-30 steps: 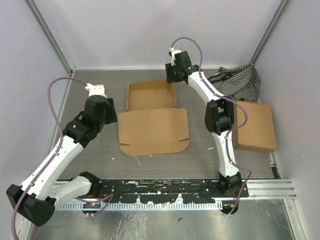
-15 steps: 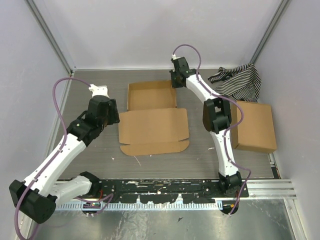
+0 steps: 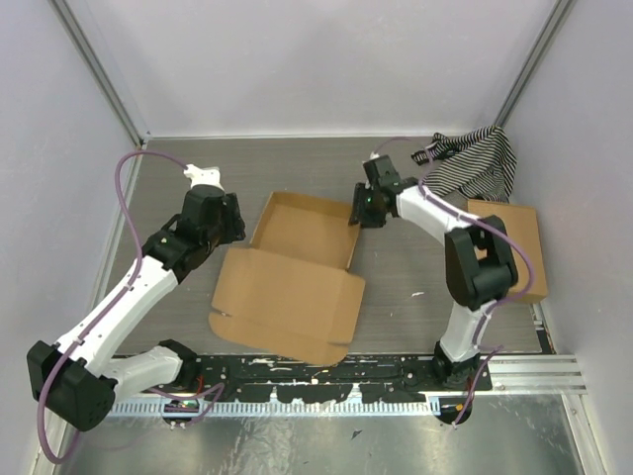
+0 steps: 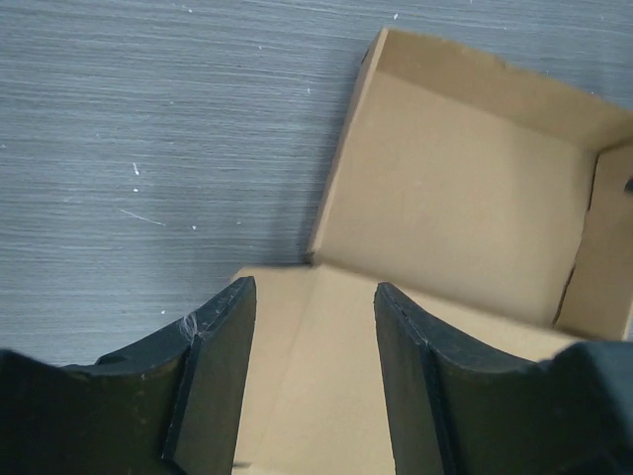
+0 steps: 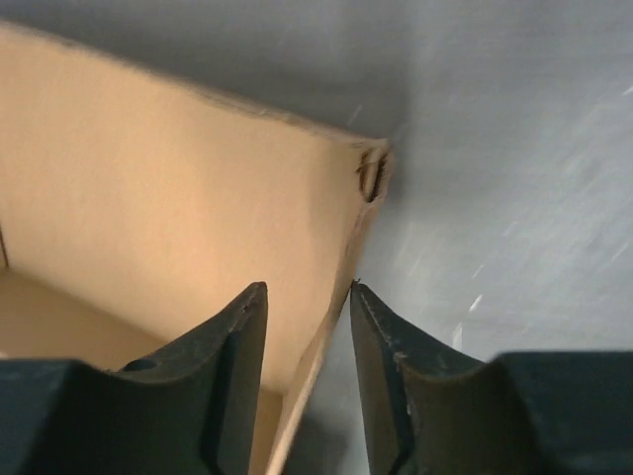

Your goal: Fold the paper box

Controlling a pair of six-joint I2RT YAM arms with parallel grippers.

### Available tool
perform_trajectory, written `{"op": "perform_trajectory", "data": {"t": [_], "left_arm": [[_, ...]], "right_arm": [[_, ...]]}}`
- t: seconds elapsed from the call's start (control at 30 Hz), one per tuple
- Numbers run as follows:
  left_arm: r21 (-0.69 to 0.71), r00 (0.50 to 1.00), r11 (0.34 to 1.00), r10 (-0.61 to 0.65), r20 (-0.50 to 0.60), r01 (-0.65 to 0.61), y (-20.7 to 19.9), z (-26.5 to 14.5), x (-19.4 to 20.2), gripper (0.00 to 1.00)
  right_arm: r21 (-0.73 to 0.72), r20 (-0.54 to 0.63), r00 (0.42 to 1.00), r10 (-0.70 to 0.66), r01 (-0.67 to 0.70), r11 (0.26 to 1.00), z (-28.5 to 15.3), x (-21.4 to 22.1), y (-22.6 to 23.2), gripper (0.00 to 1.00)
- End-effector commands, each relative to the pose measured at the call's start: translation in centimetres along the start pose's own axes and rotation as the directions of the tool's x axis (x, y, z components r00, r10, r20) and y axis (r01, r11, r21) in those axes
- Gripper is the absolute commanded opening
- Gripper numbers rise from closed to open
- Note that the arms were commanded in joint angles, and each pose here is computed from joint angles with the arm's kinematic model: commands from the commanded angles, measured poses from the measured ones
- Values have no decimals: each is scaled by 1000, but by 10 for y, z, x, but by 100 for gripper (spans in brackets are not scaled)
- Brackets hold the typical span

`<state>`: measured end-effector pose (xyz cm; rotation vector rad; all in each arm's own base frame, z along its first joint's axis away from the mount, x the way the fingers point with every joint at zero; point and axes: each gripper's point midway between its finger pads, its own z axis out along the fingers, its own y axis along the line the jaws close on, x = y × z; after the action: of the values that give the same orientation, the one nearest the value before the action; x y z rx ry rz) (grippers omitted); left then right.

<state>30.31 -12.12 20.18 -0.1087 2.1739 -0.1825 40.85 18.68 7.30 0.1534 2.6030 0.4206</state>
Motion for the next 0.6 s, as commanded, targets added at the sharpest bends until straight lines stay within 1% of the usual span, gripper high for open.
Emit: {"op": "perform_trajectory", "data": {"t": [0.0, 0.07, 0.2, 0.27, 0.3, 0.37, 0.47, 0.57], "left_arm": [[44, 999, 998, -40, 4, 40, -9, 2, 0, 58], [49, 999, 998, -46, 5, 46, -9, 1, 2, 57], [57, 998, 997, -60, 19, 58, -7, 0, 5, 57], [56, 998, 997, -60, 24, 58, -7, -1, 4, 57], [51, 998, 997, -58, 21, 57, -5, -2, 4, 57], [50, 998, 997, -57, 26, 56, -5, -4, 3, 57], [47, 998, 998, -49, 33, 47, -3, -7, 1, 57], [38, 998, 998, -43, 37, 41, 1, -11, 1, 57]], "right_arm": [[-158, 70, 991, -117, 127, 979, -68, 22, 62, 50], [-117, 105, 973, -203, 215, 969, -87, 15, 56, 56], [9, 220, 894, -391, 399, 917, -97, -31, 52, 57], [47, 232, 880, -414, 415, 909, -89, -53, 56, 58], [40, 240, 872, -426, 430, 902, -85, -59, 63, 60], [-26, 258, 858, -445, 467, 884, -70, -67, 82, 62], [-157, 260, 812, -523, 570, 807, -43, -64, 114, 63], [-228, 275, 757, -592, 650, 725, -29, -54, 140, 65]]}}
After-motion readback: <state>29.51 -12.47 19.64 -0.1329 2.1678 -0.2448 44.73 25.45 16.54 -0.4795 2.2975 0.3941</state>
